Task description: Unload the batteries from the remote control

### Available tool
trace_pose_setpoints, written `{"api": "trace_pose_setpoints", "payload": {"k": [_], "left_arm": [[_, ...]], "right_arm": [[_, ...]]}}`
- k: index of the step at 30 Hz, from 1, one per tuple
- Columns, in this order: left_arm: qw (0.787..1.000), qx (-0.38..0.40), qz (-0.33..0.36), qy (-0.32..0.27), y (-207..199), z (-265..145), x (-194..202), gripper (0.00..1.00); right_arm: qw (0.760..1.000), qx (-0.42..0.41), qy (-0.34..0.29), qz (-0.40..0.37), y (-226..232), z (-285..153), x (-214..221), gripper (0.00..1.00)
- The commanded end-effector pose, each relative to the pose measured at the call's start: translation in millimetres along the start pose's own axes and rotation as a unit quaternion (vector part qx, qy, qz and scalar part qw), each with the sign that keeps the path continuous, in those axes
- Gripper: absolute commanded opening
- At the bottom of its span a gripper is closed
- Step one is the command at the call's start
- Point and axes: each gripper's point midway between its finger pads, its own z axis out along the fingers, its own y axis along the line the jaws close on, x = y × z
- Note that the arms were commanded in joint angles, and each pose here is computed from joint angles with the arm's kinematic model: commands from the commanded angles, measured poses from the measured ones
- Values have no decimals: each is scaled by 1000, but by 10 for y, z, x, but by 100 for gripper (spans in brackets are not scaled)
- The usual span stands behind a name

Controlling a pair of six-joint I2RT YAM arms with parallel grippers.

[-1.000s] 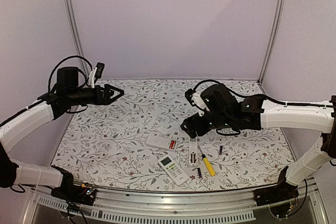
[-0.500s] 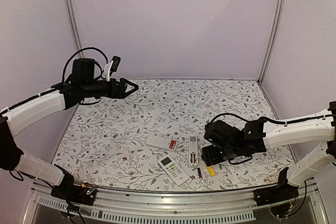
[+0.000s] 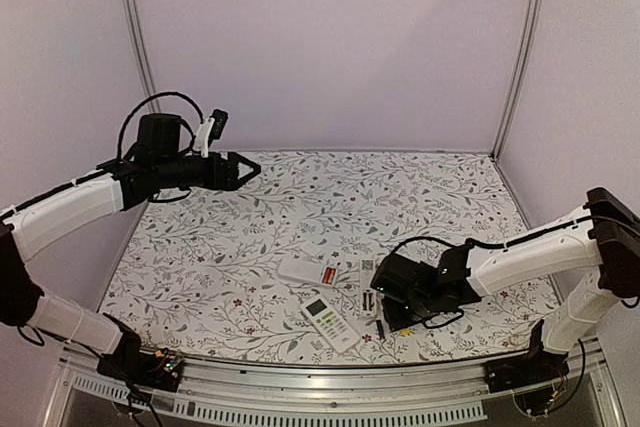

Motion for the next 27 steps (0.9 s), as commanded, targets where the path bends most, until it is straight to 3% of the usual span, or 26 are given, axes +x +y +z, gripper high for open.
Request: {"api": "trace_pose_setpoints", "payload": {"k": [1, 8, 12, 21, 27], "left_arm": [[1000, 7, 5, 10, -59, 22, 65, 92], [1000, 19, 2, 15, -114, 39, 91, 92], [999, 33, 3, 17, -172, 51, 93, 92], [997, 71, 10, 8, -361, -5, 66, 91], [988, 147, 29, 19, -735, -27, 120, 91]], "right_arm": [[1000, 16, 10, 5, -30, 108, 91, 40], [999, 31, 15, 26, -90, 193, 164, 14], [999, 29, -4, 37, -63, 71, 37, 4], [992, -23, -116, 32, 121, -616, -619, 0], [978, -68, -199, -14, 326, -1117, -1083, 0]]}}
